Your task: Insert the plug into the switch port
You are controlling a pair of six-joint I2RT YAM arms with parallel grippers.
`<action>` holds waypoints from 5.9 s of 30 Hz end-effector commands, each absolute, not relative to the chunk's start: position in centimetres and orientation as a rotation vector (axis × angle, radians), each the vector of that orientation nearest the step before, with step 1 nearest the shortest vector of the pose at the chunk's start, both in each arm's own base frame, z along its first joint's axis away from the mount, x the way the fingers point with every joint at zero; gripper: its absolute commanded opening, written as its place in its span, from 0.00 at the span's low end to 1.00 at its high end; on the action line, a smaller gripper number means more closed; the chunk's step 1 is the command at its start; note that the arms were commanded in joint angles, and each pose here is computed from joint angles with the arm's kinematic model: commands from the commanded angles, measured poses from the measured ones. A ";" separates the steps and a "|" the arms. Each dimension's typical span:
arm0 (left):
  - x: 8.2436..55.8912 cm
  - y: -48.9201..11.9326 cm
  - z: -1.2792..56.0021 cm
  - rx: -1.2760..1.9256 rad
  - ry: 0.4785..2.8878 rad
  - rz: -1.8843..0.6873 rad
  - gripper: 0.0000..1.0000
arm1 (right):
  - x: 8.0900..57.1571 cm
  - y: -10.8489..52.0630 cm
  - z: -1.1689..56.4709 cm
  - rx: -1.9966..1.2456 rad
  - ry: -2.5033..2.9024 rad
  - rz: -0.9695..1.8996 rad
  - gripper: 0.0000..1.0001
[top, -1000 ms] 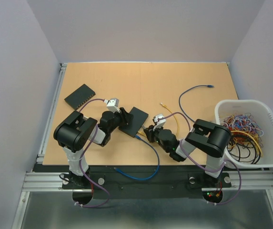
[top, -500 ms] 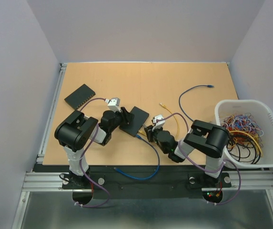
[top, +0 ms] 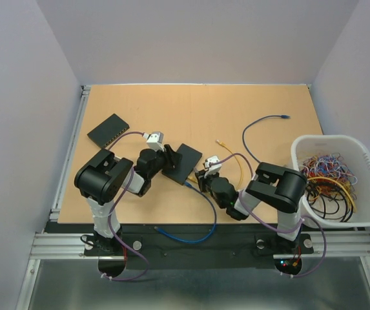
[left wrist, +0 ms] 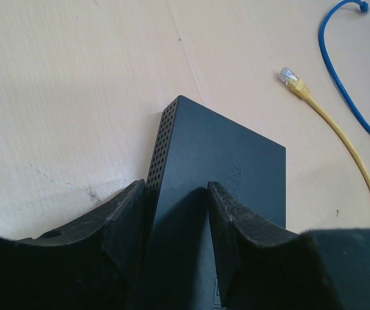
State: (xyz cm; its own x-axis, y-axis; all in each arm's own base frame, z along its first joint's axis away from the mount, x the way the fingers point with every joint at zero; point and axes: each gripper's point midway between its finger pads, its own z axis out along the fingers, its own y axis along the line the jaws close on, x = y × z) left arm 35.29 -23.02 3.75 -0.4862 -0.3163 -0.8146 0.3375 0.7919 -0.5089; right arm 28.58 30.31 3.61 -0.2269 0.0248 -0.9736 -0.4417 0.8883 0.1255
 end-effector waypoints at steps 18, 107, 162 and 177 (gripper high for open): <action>31.6 -29.9 2.5 0.417 1.961 -1.000 0.49 | 26.5 34.0 7.2 -0.420 1.560 0.535 0.00; 30.4 -33.2 3.9 0.601 1.994 -1.107 0.70 | 27.3 26.5 12.9 -0.236 1.478 0.540 0.16; 24.7 -17.4 12.4 -0.055 1.923 -0.543 0.62 | 55.4 -0.4 7.4 0.691 2.082 -0.100 0.80; 24.5 -17.9 12.3 -0.039 1.926 -0.536 0.61 | 59.1 -5.9 3.7 0.719 2.113 -0.309 0.78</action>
State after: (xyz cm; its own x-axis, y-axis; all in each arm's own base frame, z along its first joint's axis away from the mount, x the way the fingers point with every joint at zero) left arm 24.11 -17.91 11.55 -0.4515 -0.2509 -0.8563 0.2193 0.8990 -0.3790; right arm 58.82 -4.48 4.08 -0.4482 0.4041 -0.7974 0.5748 0.8134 0.0890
